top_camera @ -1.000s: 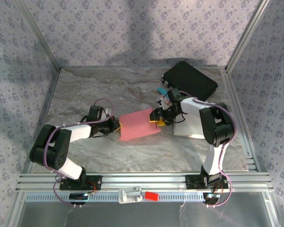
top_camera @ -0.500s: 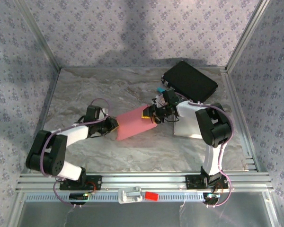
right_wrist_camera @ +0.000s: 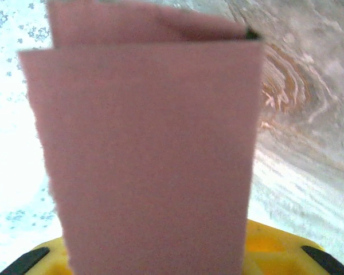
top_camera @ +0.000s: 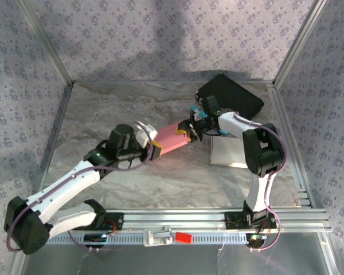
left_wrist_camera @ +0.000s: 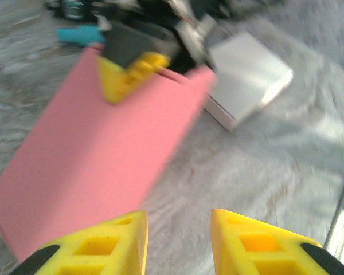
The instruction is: Fold the paper box
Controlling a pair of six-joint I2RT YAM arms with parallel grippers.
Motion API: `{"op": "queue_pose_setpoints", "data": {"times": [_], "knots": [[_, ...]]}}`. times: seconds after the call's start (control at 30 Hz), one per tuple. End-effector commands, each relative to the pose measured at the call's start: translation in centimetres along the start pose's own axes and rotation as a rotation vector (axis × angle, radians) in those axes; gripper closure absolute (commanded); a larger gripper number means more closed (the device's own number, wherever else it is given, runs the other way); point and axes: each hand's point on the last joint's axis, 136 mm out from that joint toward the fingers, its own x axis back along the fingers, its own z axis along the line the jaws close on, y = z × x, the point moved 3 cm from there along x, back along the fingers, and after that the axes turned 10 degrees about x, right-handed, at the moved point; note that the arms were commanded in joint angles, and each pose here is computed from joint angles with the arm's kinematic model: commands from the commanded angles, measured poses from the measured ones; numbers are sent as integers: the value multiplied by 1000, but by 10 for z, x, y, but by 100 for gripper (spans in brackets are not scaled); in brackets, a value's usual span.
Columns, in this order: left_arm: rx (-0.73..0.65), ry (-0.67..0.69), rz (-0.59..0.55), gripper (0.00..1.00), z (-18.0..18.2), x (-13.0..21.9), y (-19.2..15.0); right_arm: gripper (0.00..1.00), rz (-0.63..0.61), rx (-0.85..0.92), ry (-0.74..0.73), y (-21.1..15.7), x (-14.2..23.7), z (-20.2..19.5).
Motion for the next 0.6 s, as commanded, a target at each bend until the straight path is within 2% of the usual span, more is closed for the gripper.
{"op": "queue_pose_setpoints", "data": {"times": [0.0, 0.2, 0.4, 0.57], "knots": [[-300, 108, 157, 63, 3, 1, -28, 63, 86, -188, -13, -16, 7, -6], [-423, 183, 227, 59, 9, -19, -33, 63, 141, -318, -27, -28, 12, -10], [-458, 234, 257, 58, 18, -39, -33, 63, 145, -389, -14, -30, 16, -12], [-481, 225, 285, 57, 17, -48, -34, 64, 156, -431, -7, -32, 19, -15]]}}
